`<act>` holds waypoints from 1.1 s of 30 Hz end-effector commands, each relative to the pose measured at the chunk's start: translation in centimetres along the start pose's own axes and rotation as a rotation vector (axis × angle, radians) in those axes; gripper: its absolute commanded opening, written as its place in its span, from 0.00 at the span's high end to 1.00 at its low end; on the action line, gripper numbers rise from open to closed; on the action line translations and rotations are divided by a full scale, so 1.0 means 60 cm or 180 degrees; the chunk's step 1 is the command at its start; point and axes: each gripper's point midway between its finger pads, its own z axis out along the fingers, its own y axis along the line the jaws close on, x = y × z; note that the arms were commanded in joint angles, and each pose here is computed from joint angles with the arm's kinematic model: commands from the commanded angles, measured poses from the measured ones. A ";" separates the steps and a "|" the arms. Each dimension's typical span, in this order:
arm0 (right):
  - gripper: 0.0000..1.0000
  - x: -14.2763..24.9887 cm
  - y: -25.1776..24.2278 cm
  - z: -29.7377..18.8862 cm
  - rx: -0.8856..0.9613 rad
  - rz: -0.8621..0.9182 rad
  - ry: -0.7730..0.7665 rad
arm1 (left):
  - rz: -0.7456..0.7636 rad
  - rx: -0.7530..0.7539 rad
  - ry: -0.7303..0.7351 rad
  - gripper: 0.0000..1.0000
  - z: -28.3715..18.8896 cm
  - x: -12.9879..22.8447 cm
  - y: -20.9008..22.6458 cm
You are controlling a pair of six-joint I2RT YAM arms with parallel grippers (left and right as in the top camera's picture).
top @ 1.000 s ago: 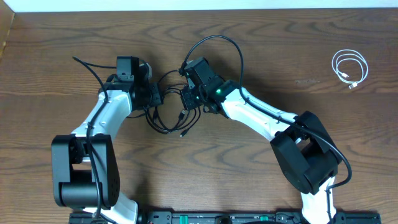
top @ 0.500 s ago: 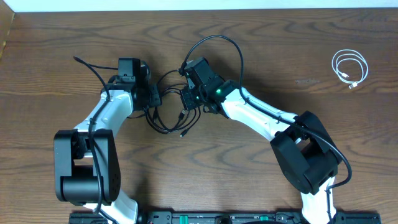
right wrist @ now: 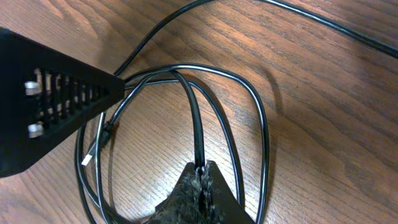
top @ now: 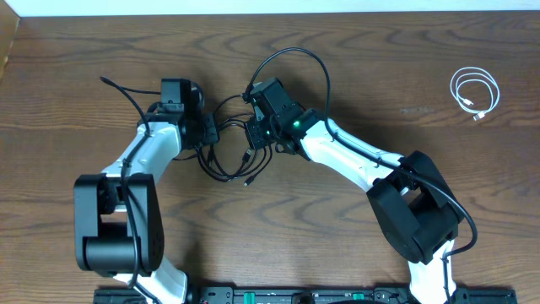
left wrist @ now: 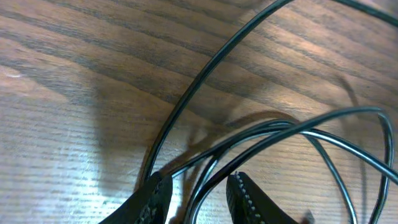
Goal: Untangle cables
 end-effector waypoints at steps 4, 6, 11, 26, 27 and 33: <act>0.99 -0.018 0.007 -0.014 -0.0037 0.0003 -0.0098 | -0.0043 -0.0070 0.0156 0.66 0.025 0.025 0.013; 0.99 -0.019 0.007 -0.014 -0.0038 0.0003 -0.0100 | -0.0043 -0.0070 0.0156 0.66 0.025 0.025 0.013; 0.99 -0.021 0.008 -0.015 -0.0045 -0.0001 -0.0120 | -0.0040 -0.0065 0.0144 0.81 0.025 0.024 0.012; 0.97 -0.021 0.008 -0.015 -0.0046 -0.0001 -0.0121 | -0.0033 0.0104 -0.0037 0.92 0.012 -0.001 -0.004; 0.95 -0.021 0.008 -0.014 -0.0048 -0.0002 -0.0120 | -0.0043 0.0123 0.0025 0.92 0.012 0.007 -0.005; 0.76 -0.026 0.010 -0.015 -0.0058 -0.0008 -0.0153 | -0.0025 0.0325 -0.0017 0.92 0.010 -0.001 -0.024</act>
